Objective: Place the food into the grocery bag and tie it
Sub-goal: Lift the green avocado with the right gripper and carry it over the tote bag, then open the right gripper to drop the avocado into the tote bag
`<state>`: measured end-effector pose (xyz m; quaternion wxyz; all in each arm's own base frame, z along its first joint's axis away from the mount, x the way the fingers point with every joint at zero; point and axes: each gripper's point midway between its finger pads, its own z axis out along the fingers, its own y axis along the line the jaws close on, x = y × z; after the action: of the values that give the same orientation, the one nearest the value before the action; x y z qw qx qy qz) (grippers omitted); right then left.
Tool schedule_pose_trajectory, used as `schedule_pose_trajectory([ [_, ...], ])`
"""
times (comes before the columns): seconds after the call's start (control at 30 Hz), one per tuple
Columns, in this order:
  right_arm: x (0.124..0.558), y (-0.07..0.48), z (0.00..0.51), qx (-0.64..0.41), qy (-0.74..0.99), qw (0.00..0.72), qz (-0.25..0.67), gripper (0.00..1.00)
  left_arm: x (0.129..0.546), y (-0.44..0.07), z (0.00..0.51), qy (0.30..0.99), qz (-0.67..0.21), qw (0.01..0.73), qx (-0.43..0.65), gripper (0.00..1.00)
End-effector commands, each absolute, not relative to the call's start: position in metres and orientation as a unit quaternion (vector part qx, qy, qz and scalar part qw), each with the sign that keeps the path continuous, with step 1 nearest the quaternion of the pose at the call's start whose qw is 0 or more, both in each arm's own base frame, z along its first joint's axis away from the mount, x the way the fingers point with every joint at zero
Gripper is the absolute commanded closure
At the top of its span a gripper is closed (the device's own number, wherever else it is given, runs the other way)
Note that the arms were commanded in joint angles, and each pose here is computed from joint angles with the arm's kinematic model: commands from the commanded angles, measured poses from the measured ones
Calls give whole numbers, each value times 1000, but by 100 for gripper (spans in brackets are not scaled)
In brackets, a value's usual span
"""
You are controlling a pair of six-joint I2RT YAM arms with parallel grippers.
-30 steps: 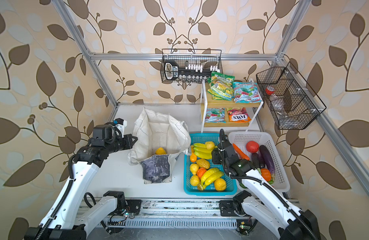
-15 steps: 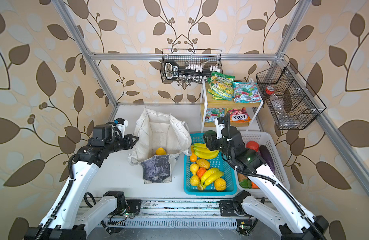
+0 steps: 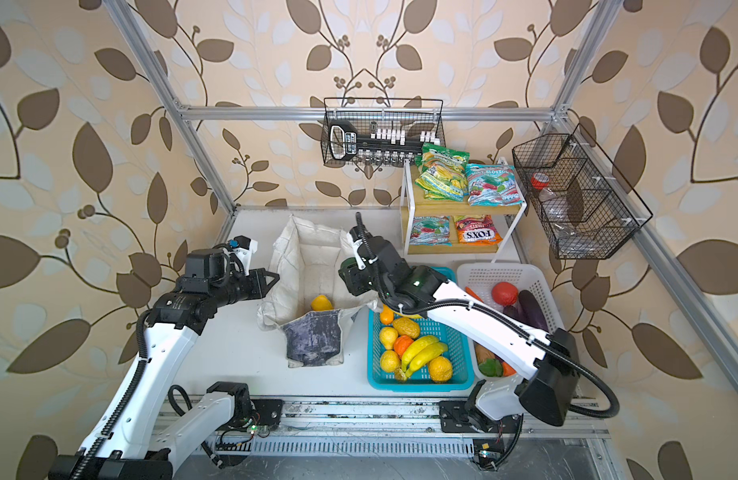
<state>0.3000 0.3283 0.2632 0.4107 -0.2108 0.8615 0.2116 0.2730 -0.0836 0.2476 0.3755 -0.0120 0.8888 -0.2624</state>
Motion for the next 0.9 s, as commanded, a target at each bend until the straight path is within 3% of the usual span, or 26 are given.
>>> schedule_pose_trajectory([
  [0.0,304,350,258,-246,857,405,202,51,267,-94,253,879,-287,380,16,100],
  [0.13,304,371,229,-275,872,354,195,51,267,-95,255,877,-292,381,18,100],
  [0.4,306,390,179,-279,888,321,175,50,265,-103,252,877,-306,369,26,100],
  [0.87,305,396,93,-234,931,240,143,46,266,-108,254,873,-321,367,27,100],
])
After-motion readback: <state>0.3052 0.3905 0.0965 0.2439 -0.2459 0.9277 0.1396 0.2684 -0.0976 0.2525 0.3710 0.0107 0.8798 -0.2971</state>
